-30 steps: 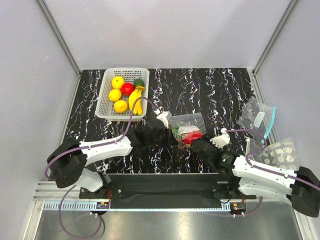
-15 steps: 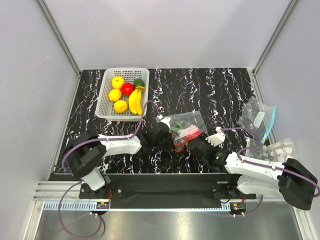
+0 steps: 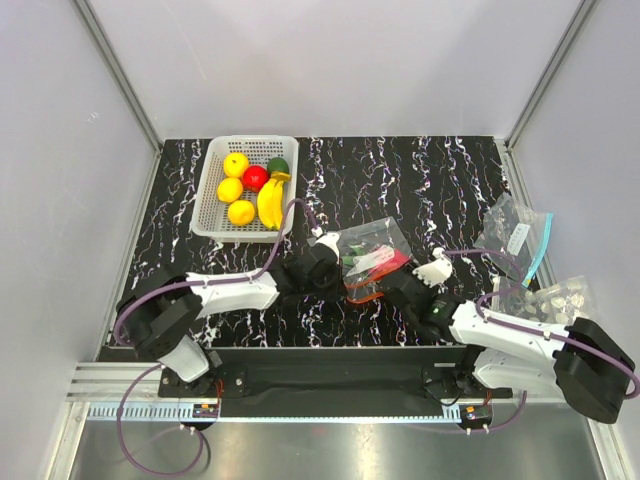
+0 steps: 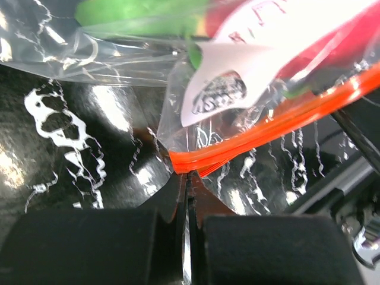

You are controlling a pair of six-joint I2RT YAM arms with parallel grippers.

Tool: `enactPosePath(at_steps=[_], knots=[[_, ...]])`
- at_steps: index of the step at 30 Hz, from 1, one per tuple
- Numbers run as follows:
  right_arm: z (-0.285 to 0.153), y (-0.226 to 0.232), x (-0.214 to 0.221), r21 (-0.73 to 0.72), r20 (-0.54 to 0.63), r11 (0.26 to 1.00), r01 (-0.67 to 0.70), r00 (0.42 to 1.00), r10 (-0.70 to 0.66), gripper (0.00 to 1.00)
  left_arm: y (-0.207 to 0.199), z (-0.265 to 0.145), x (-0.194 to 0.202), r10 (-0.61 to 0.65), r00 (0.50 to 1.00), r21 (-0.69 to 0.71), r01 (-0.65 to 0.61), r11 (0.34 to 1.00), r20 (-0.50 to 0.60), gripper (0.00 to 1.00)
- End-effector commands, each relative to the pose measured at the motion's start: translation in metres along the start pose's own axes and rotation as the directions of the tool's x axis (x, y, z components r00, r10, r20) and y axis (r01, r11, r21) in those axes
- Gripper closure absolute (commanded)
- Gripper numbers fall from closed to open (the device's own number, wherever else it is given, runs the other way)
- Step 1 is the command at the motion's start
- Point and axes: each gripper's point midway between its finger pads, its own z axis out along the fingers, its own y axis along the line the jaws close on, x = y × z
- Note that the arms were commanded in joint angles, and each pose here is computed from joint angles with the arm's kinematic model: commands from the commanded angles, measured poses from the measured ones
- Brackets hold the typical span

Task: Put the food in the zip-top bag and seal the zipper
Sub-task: Place the fake fruit in the zipper food storage bag.

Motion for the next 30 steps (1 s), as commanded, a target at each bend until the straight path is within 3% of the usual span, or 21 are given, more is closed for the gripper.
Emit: enactPosePath(at_steps=[1, 6, 9, 16, 22, 23, 26, 30], knots=[[-0.002, 0.035, -0.017, -0.052, 0.033, 0.998, 0.022, 0.999, -0.021, 0.53, -0.037, -0.027, -0.028, 0.014, 0.997, 0.115, -0.022, 0.993, 0.070, 1.00], [-0.015, 0.042, -0.025, -0.096, 0.021, 0.990, 0.103, 0.995, -0.101, 0.41, -0.063, -0.057, -0.048, 0.006, 0.995, 0.183, -0.025, 0.983, 0.100, 1.00], [-0.031, 0.045, -0.034, -0.170, 0.028, 0.977, 0.128, 0.992, -0.125, 0.41, -0.065, -0.063, -0.059, -0.015, 0.995, 0.200, -0.005, 0.980, 0.100, 1.00], [-0.065, 0.029, -0.067, -0.156, 0.066, 0.945, 0.286, 0.958, -0.279, 0.44, -0.047, -0.066, -0.099, -0.062, 0.991, 0.208, 0.036, 0.978, 0.120, 1.00], [-0.080, 0.045, -0.074, -0.208, 0.068, 0.835, 0.509, 0.859, -0.507, 0.46, -0.022, -0.076, -0.127, -0.081, 0.984, 0.157, 0.055, 0.986, 0.161, 1.00], [-0.073, 0.043, -0.066, -0.194, 0.043, 0.792, 0.579, 0.811, -0.583, 0.46, -0.020, -0.077, -0.129, -0.084, 0.983, 0.159, 0.057, 0.986, 0.165, 1.00], [-0.063, 0.057, -0.046, -0.236, -0.010, 0.721, 0.652, 0.740, -0.673, 0.46, -0.018, -0.084, -0.138, -0.076, 0.981, 0.152, 0.048, 0.987, 0.180, 1.00], [-0.051, 0.074, -0.034, -0.272, -0.001, 0.679, 0.682, 0.705, -0.709, 0.45, -0.018, -0.089, -0.145, -0.064, 0.980, 0.145, 0.037, 0.989, 0.189, 1.00]])
